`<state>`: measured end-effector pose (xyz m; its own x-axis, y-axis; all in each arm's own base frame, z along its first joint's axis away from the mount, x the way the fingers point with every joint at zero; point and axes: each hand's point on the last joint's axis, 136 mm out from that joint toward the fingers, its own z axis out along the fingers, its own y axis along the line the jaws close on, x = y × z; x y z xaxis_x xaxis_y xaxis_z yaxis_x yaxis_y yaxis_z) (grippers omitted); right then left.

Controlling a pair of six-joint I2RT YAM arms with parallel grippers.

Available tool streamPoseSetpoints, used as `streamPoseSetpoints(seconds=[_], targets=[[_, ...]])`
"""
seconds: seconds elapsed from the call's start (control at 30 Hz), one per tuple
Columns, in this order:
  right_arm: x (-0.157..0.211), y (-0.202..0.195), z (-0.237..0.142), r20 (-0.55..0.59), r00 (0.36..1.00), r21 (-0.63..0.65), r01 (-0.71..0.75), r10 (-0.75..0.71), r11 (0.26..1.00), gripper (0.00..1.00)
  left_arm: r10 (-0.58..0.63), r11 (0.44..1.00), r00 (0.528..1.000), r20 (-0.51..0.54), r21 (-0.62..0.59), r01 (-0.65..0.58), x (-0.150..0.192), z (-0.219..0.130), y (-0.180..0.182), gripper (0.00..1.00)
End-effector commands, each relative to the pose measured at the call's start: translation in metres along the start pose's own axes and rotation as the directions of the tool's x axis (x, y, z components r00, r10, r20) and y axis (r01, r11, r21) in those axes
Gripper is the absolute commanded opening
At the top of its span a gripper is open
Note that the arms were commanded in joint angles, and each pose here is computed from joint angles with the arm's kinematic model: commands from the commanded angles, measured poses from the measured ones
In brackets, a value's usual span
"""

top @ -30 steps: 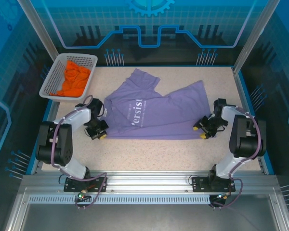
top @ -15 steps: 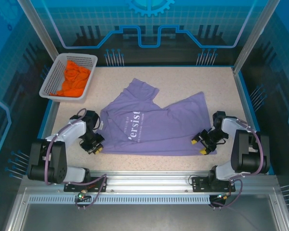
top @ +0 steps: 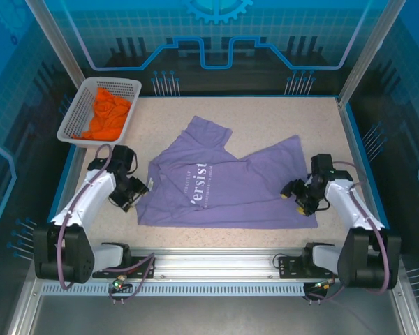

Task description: Fold and stack the t-shirts

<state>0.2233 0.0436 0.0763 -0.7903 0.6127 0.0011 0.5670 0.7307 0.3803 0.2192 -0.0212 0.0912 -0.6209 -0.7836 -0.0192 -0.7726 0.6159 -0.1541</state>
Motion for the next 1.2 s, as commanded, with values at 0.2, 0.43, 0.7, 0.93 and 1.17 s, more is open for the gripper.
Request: streamPoseSetpoints(seconds=[0.2, 0.43, 0.7, 0.93, 1.17], targets=[[0.056, 0.183, 0.001, 0.024, 0.786, -0.283, 0.597, -0.617, 0.75, 0.45, 0.163, 0.953, 0.967, -0.196, 0.286, -0.103, 0.048, 0.011, -0.067, 0.21], [0.168, 0.266, 0.04, -0.091, 0.409, -0.392, 0.824, -0.908, 0.41, 0.31, 0.094, 0.978, 0.952, -0.29, 0.208, -0.034, 0.042, 0.048, -0.044, 0.09], [0.247, 0.294, 0.074, -0.149, 0.141, -0.423, 0.885, -0.979, 0.192, 0.26, -0.041, 0.974, 0.944, -0.327, 0.196, 0.11, 0.032, 0.073, -0.031, 0.1], [0.264, 0.292, 0.11, -0.183, 0.073, -0.372, 0.918, -0.98, 0.138, 0.31, -0.092, 0.969, 0.931, -0.354, 0.182, 0.166, 0.024, 0.089, -0.023, 0.1], [0.269, 0.287, 0.139, -0.203, 0.031, -0.307, 0.947, -0.979, 0.094, 0.31, -0.104, 0.964, 0.927, -0.36, 0.193, 0.183, 0.014, 0.091, -0.022, 0.1]])
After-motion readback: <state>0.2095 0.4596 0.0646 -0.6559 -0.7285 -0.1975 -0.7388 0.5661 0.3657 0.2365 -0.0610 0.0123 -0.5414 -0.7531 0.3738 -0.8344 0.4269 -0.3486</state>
